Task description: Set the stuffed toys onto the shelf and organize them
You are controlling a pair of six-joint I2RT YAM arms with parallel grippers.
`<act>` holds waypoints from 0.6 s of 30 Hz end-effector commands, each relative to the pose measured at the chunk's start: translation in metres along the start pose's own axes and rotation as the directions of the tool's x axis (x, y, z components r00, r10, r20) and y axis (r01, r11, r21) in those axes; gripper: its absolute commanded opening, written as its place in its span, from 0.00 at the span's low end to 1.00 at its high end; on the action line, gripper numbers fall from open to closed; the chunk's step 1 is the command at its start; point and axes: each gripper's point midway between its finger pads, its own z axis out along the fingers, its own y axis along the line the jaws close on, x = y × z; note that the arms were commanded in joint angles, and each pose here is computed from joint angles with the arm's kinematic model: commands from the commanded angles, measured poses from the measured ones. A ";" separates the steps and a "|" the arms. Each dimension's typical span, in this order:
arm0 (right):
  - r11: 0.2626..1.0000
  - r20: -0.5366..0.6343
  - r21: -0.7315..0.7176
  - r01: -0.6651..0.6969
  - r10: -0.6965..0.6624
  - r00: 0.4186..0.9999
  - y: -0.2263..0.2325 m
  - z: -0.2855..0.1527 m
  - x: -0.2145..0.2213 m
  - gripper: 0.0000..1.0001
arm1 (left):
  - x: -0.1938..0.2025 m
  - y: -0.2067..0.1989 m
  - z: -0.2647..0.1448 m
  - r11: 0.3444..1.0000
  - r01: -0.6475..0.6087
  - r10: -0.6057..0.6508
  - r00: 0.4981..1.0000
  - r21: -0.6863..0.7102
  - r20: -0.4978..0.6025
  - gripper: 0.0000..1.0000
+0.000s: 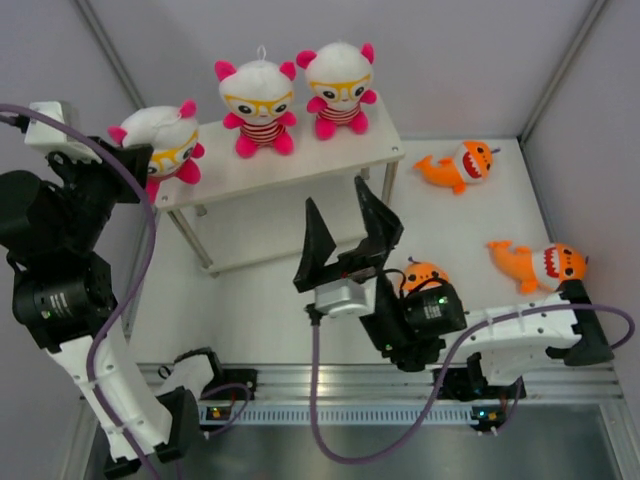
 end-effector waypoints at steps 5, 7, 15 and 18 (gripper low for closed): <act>0.981 -0.060 -0.001 -0.196 0.195 0.979 -0.024 -0.013 0.021 0.73 | -0.019 0.006 0.039 0.998 0.009 -0.013 0.999 0.066 0.053 0.00; 0.984 -0.068 0.004 -0.180 0.180 0.981 -0.025 -0.015 0.023 0.73 | -0.014 0.011 0.051 0.997 0.030 -0.032 0.999 0.069 0.031 0.00; 0.993 -0.097 0.004 -0.115 0.115 0.989 -0.015 -0.015 0.028 0.73 | -0.002 0.017 0.076 0.991 0.080 -0.080 0.997 0.107 -0.005 0.00; 0.994 -0.104 0.001 -0.109 0.109 0.989 -0.013 -0.015 0.030 0.73 | 0.004 0.019 0.083 0.988 0.105 -0.103 0.994 0.113 -0.020 0.00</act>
